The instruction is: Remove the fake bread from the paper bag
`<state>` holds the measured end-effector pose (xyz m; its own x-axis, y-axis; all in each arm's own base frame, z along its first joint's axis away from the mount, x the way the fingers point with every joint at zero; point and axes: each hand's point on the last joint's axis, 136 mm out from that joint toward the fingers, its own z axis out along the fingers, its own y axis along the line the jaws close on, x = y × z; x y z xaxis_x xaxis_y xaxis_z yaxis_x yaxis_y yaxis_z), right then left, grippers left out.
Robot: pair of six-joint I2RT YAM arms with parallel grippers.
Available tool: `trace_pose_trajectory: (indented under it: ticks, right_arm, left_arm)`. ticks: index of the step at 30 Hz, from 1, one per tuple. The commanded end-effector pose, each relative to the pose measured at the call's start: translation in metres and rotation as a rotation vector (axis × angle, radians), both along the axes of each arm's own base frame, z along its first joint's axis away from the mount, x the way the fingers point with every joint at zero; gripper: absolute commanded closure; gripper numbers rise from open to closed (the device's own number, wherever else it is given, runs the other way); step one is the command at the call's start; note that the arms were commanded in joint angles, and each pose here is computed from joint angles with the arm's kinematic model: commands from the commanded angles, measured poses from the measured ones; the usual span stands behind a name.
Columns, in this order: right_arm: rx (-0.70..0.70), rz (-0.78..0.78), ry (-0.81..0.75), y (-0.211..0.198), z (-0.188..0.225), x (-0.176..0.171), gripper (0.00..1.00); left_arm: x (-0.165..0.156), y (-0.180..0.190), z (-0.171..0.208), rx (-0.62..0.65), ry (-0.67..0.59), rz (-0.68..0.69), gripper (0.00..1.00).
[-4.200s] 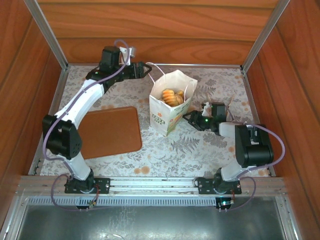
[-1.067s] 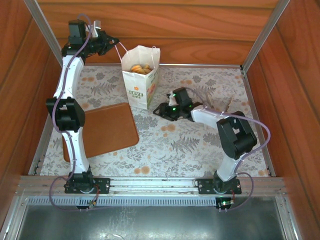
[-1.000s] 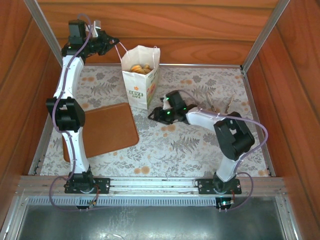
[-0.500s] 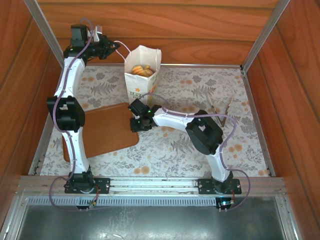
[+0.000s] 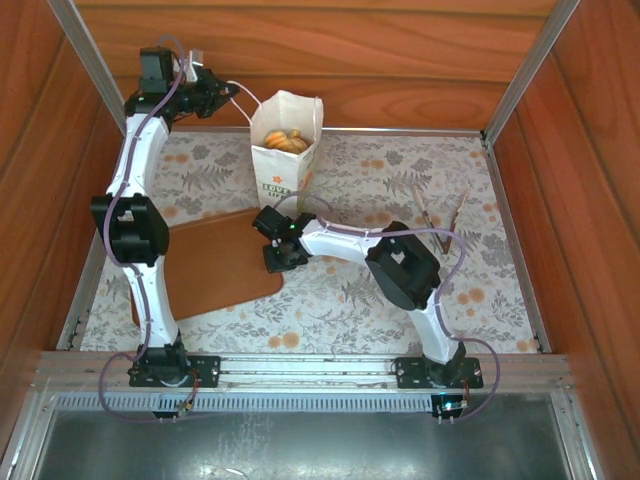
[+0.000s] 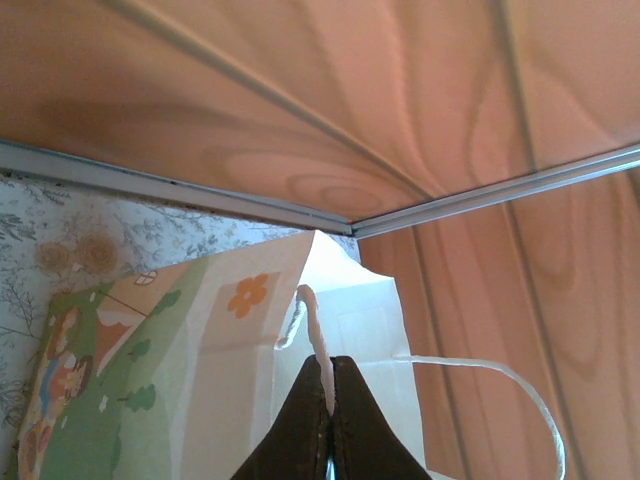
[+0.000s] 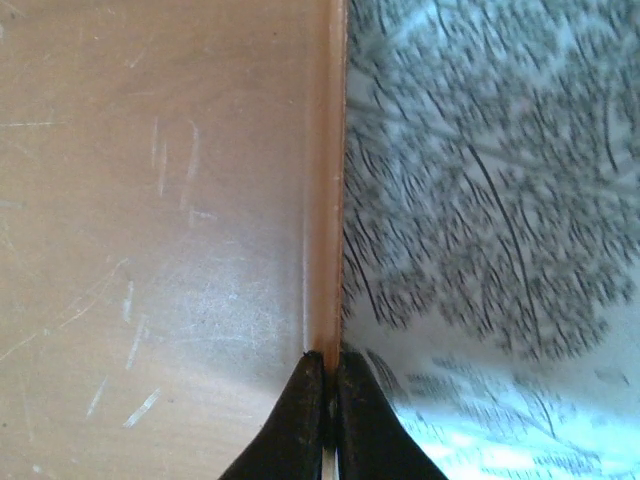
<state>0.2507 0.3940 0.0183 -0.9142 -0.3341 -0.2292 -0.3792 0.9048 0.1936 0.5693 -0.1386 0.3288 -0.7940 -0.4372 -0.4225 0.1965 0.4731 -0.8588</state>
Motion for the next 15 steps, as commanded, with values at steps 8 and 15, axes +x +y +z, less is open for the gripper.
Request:
trace_pose_trajectory:
  ticks: [8, 15]
  right_arm:
    - [-0.19, -0.086, 0.136, -0.102, 0.002, -0.071, 0.95]
    - [-0.309, -0.279, 0.131, -0.196, 0.008, -0.068, 0.94]
  left_arm:
    - [-0.01, 0.005, 0.029, -0.002, -0.047, 0.023, 1.0]
    - [-0.029, 0.005, 0.041, 0.018, -0.069, 0.028, 1.0]
